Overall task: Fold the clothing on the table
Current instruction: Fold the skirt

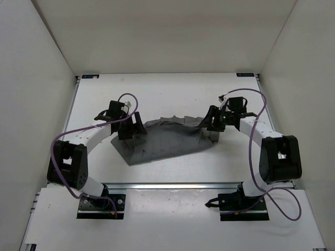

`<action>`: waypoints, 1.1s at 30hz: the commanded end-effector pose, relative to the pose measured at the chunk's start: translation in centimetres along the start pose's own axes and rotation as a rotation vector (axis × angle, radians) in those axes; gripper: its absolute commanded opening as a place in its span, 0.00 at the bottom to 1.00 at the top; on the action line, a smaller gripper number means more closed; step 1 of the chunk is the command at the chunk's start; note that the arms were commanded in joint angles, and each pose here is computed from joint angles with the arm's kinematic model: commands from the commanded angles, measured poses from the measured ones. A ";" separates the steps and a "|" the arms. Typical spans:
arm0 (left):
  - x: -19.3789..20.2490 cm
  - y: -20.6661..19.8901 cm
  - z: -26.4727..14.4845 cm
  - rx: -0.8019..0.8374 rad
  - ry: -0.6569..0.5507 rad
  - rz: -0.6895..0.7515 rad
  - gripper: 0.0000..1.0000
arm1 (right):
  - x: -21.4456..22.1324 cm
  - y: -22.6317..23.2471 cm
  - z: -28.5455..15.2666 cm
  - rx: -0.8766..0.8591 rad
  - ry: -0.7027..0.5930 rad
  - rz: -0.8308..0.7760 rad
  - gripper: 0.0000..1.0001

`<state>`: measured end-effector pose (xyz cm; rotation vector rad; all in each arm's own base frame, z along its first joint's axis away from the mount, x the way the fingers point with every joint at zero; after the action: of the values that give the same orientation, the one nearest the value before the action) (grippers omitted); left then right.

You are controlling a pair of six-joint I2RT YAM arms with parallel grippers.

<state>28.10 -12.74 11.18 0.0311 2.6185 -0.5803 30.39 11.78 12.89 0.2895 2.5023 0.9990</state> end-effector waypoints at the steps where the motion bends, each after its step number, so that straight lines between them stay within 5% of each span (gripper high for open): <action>1: -3.4 -0.3 -0.7 0.007 -0.104 0.040 0.98 | -3.7 1.4 0.0 -0.029 -0.091 -0.114 0.57; 5: -5.9 0.1 -2.4 -0.010 -0.198 0.039 0.98 | -6.0 3.7 -1.8 -0.056 -0.218 -0.180 0.82; 12: -4.6 -2.6 -4.1 0.007 -0.267 0.129 0.88 | -4.6 0.6 -2.5 0.108 -0.198 -0.223 0.89; 13: -3.4 -2.3 -3.7 0.007 -0.239 0.127 0.80 | -4.2 -0.4 -2.7 0.134 -0.183 -0.194 0.89; 18: 1.3 -1.7 -2.2 -0.048 -0.150 0.110 0.01 | -2.2 -4.0 -2.4 0.241 -0.125 -0.116 0.89; 33: 4.8 1.3 -0.9 -0.165 -0.075 0.035 0.00 | -0.8 -3.8 2.8 0.173 0.018 -0.232 0.98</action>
<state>23.69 -11.80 9.25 0.0262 2.6012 -0.3487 30.86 9.34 8.03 0.1674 2.6234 0.6945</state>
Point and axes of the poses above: each gripper's point midway between its finger pads, its own z axis out along the fingers, its own y axis along the line the jaws close on, x = y × z, the point moved 5 cm from there along -z, back along the fingers, and after that the axes turned 9 degrees about z, right-handed, at the moved point
